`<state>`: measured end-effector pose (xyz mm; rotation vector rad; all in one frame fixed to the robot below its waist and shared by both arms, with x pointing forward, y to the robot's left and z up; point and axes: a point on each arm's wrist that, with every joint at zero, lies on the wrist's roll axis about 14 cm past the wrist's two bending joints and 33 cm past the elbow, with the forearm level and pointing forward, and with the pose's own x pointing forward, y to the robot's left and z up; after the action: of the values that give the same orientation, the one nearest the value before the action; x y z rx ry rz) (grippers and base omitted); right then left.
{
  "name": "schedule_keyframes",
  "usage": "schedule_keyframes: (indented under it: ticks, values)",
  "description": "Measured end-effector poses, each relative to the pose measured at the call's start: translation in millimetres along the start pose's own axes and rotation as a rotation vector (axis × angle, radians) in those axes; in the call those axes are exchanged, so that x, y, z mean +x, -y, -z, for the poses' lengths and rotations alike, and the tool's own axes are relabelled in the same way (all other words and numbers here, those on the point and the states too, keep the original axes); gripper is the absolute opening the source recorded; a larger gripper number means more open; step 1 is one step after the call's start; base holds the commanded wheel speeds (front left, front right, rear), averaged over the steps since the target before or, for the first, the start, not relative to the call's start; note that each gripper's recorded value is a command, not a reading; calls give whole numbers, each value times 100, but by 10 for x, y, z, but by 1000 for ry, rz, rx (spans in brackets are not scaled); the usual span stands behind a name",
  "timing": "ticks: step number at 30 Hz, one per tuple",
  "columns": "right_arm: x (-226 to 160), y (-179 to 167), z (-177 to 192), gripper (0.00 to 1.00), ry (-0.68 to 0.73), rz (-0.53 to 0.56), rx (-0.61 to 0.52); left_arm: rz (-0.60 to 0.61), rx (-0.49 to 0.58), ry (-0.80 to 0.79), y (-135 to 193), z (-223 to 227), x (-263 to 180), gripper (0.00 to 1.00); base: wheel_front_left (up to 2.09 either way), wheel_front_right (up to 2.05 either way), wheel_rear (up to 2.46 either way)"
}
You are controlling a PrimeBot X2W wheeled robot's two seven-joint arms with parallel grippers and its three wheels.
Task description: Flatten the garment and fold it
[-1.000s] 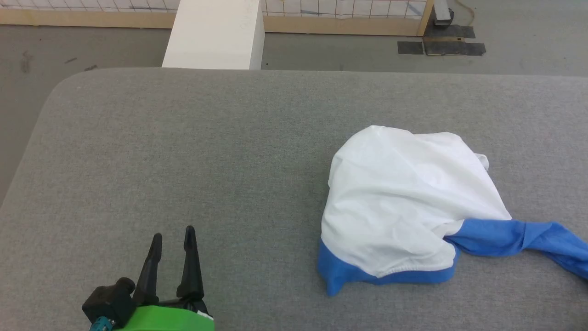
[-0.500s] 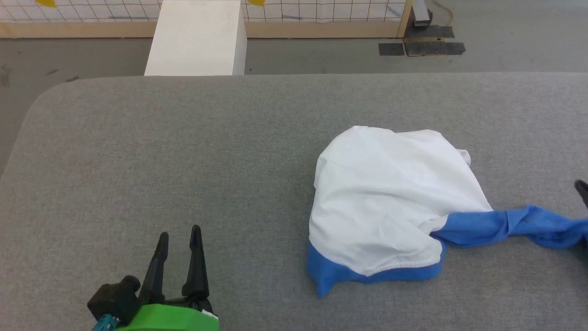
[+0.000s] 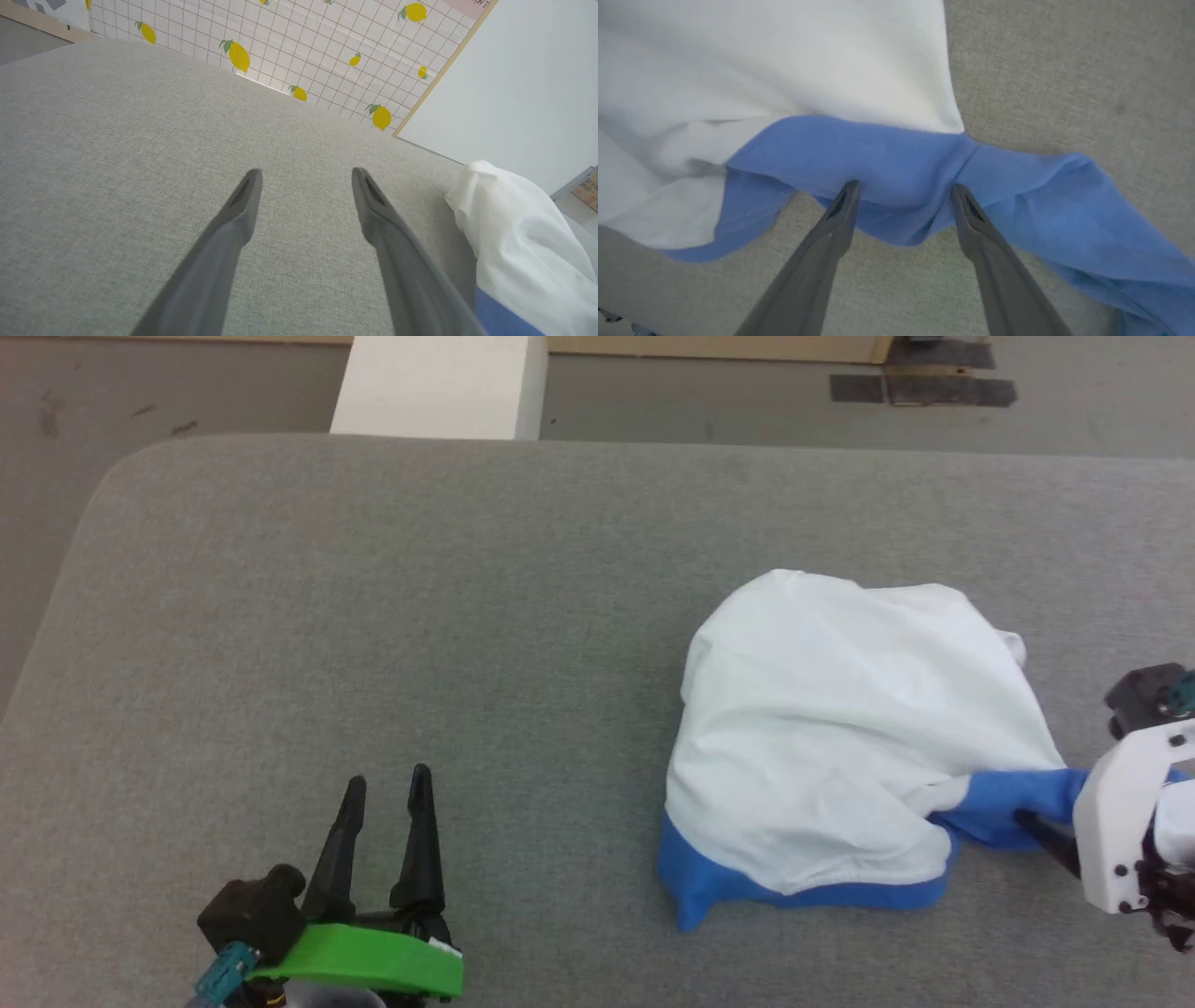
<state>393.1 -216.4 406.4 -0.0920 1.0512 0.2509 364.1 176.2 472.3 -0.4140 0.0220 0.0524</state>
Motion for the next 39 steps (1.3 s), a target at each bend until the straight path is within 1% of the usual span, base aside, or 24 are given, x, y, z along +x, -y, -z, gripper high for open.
schedule_keyframes:
  ticks: [3,5,6,7,9,13,15,18,22,24,25,27,29,32,34,35,36,37,38,39]
  values:
    - [220,-81,69,100,-60,-14,-38,-11,3,-4,-38,12,11,100,0,0,0]
    - [310,-100,68,100,-73,-17,-69,-17,6,-5,-66,14,16,100,0,0,0]
    - [344,-95,34,37,-64,-17,-82,-23,7,-7,-84,21,15,100,0,0,0]
    - [371,-94,12,0,-59,-18,-89,-29,8,-10,-101,28,13,100,0,0,0]
    - [403,-112,-57,0,-43,-32,-86,-38,10,-17,-131,49,6,100,0,0,0]
    - [359,-104,-283,0,55,-36,-77,-37,10,-29,-136,89,3,100,0,0,0]
    - [274,-33,-407,0,115,-24,-57,-32,9,-31,-121,96,0,100,0,0,0]
    - [29,262,-582,0,210,48,-28,-11,5,-24,-62,74,-1,100,0,0,0]
    - [-452,813,-698,0,349,181,62,32,-3,-14,73,47,-2,100,0,0,0]
    - [-618,1020,-611,0,377,233,109,48,-3,-10,122,34,4,100,0,0,0]
    - [-681,1124,-500,0,373,263,132,57,-1,-7,151,28,6,100,0,0,0]
    - [-731,1275,-218,0,335,305,176,67,-1,-9,179,32,-2,100,0,0,0]
    - [-714,1369,146,0,267,336,225,71,-2,-16,184,52,-24,100,0,0,0]
    - [-577,1335,611,0,154,342,274,67,5,-21,160,66,-38,100,0,0,0]
    - [-472,1260,830,0,101,333,294,64,8,-24,141,75,-44,100,0,0,0]
    - [-423,1218,890,17,91,325,303,64,12,-26,133,80,-47,100,0,0,0]
    - [-386,1184,904,46,94,319,307,63,17,-28,125,86,-50,100,0,0,0]
    - [-361,1156,894,96,102,314,304,61,19,-30,119,93,-53,100,0,0,0]
    - [-339,1124,884,100,103,307,297,61,21,-32,119,97,-54,100,0,0,0]
    - [-316,1082,861,100,104,295,288,63,23,-32,123,100,-53,100,0,0,0]
